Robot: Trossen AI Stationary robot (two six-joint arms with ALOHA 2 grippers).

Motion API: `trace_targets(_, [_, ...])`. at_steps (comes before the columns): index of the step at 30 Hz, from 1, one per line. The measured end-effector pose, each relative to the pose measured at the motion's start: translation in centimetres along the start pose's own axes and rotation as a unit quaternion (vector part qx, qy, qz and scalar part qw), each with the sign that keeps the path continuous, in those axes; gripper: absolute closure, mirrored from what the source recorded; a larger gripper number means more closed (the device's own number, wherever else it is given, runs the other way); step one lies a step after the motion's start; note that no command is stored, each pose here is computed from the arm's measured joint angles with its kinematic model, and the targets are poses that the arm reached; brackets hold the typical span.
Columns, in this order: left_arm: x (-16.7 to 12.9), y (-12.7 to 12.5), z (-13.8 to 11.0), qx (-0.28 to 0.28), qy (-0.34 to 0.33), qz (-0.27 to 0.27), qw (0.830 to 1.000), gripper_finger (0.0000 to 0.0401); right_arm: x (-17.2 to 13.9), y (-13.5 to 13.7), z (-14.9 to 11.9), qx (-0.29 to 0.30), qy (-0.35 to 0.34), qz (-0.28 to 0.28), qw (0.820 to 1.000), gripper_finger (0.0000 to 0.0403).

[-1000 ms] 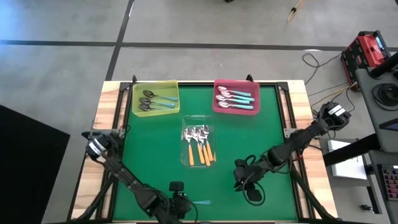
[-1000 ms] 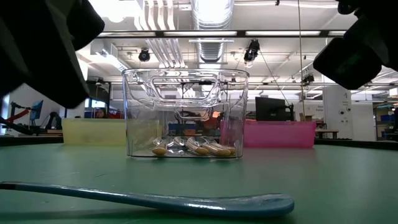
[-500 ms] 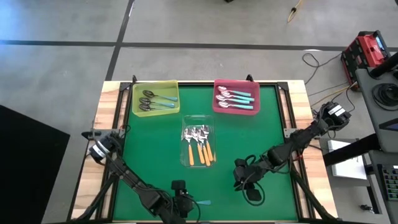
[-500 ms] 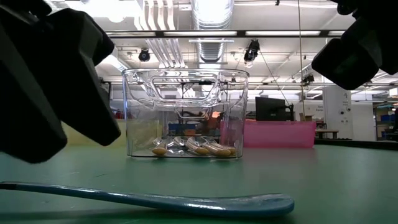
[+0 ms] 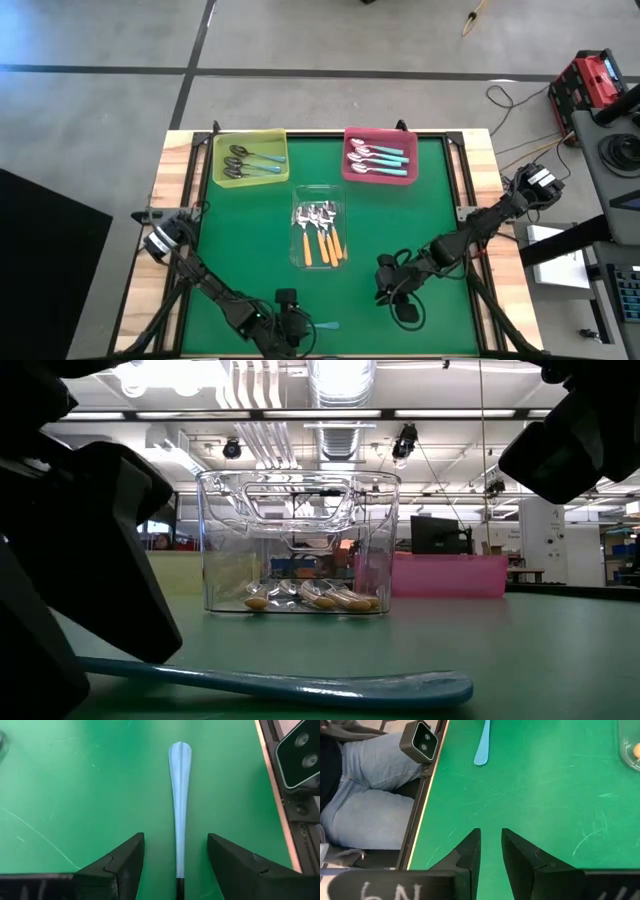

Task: Sort silverware by color (type)
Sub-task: Put the blue spoon into the yellow bin

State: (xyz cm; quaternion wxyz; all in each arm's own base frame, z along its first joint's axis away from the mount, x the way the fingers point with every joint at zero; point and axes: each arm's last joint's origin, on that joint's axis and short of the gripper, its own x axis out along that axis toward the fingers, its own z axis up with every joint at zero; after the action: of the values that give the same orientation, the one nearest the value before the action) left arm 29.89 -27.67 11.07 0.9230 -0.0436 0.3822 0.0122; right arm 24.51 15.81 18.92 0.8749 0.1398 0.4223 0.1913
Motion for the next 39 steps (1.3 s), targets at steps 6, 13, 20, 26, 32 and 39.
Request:
trace_targets(6, [0.1, 0.6, -0.7, 0.002, 0.003, 0.006, 1.000, 0.0224, 0.0, 0.0, 0.0, -0.002, 0.000, -0.001, 1.000, 0.0335])
trace_targets(13, [0.2, 0.9, -1.1, 0.007, 0.008, 0.016, 1.000, 0.0273, 0.0, 0.0, 0.0, -0.004, -0.004, -0.008, 1.000, 0.0335])
trace_targets(20, [0.2, 1.0, -1.1, 0.010, 0.011, 0.018, 1.000, 0.0342, 0.0, -0.1, 0.0, -0.017, -0.008, -0.015, 1.000, 0.0335])
trace_targets(26, [0.2, 1.0, -1.1, 0.013, 0.012, 0.017, 1.000, 0.0394, 0.0, -0.2, 0.1, -0.030, -0.015, -0.028, 0.999, 0.0335])
trace_targets(32, [-0.5, 1.0, -0.6, 0.023, 0.014, 0.008, 1.000, 0.0398, 0.0, -0.3, 0.2, -0.042, -0.024, -0.047, 0.998, 0.0335])
trace_targets(39, [-2.3, 1.2, 0.6, 0.038, 0.015, -0.002, 0.999, 0.0399, 0.0, -0.3, 0.3, -0.059, -0.035, -0.056, 0.996, 0.0335])
